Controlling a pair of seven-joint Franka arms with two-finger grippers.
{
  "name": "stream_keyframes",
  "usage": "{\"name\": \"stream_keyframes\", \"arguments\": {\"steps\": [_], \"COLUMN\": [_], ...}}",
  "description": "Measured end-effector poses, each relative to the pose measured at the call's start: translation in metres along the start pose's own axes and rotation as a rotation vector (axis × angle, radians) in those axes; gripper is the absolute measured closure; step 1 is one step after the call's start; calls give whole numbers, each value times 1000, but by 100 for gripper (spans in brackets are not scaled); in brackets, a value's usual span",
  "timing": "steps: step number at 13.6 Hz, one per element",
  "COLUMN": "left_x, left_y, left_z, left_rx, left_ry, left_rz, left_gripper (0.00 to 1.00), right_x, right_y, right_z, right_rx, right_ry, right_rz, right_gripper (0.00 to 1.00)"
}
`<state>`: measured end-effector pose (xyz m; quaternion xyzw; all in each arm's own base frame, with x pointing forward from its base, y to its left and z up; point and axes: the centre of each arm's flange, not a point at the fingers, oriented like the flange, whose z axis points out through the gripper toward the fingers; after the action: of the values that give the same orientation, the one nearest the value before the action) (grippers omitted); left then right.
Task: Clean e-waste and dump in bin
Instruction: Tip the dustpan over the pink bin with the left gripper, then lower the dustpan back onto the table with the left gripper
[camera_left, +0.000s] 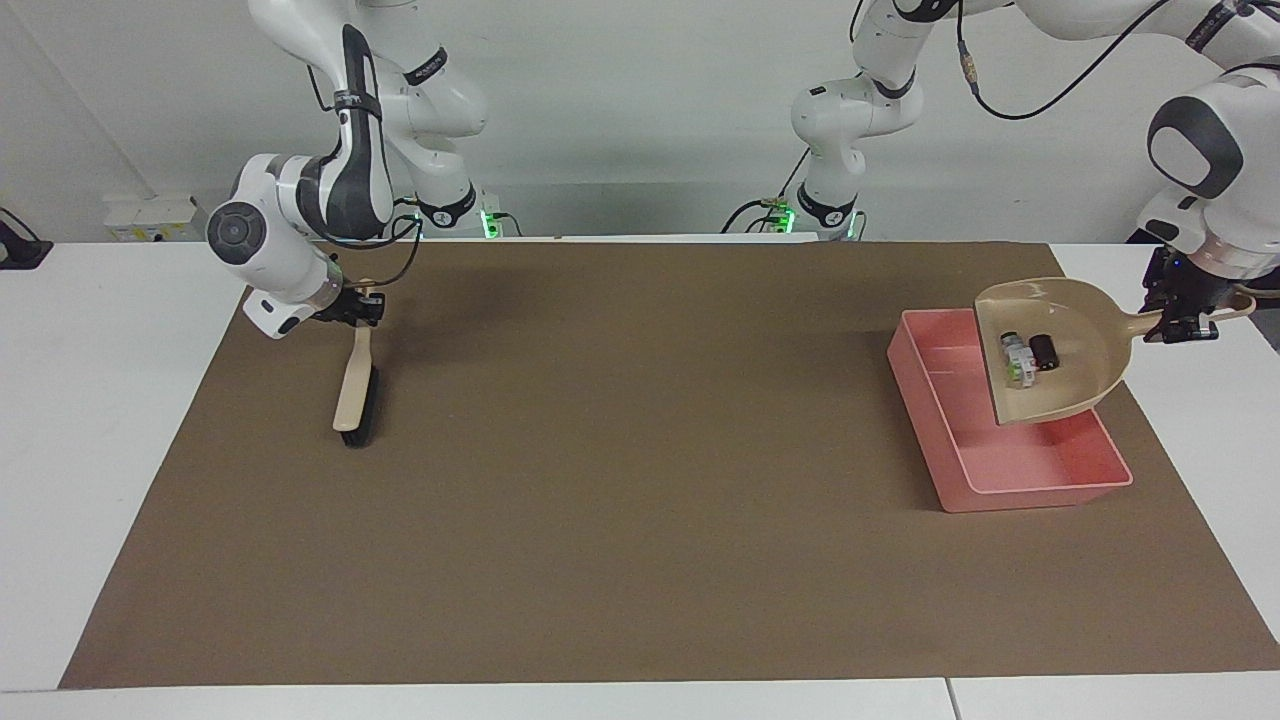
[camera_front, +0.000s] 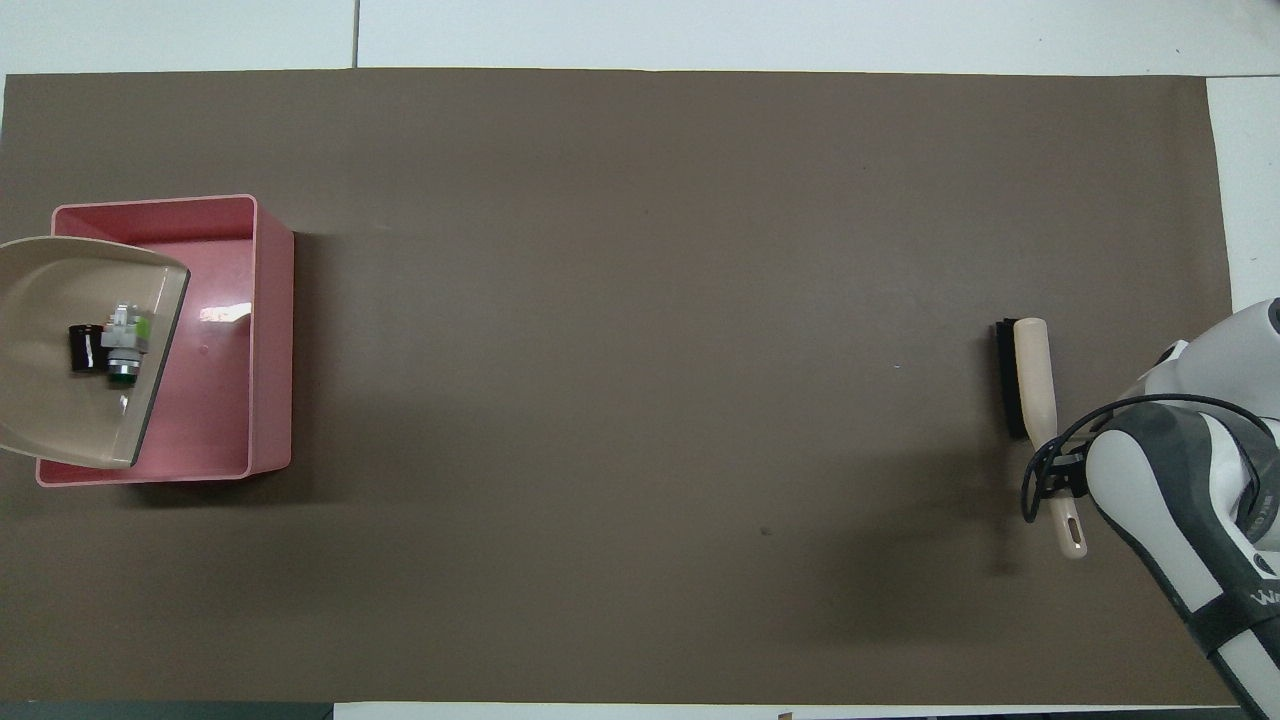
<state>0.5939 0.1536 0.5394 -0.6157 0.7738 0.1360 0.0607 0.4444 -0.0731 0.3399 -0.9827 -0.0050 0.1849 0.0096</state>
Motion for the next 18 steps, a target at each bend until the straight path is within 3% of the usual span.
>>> {"name": "stream_keyframes", "arguments": {"steps": [4,5,9,12,14,18], "left_x": [-10,-11,1,44,90,223], "left_y": [5,7,19,14,6,-15], "left_z": [-12,-17,-48,-55,-39,-8], "left_rx": [13,20,50,86,83,43], "left_ry": [-29,-33,-19,105,182,257], "left_rz": [-20,-24,-17,17,33,46], "left_gripper": [67,67,67,67,67,67], "right_x": [3,4,10,1,-11,-37], "right_y": [-1,-2,-13,-18,-18,-20], "right_z": [-17,-26,-92,-158,-204,-274], "right_rx": [-5,-8,-30,-46,-55,-57], "right_ry": [16,22,113,214,288,299], "right_rz": [-3,-5,-26,-31,-28,-22], "right_gripper": [4,1,1,1,1,1]}}
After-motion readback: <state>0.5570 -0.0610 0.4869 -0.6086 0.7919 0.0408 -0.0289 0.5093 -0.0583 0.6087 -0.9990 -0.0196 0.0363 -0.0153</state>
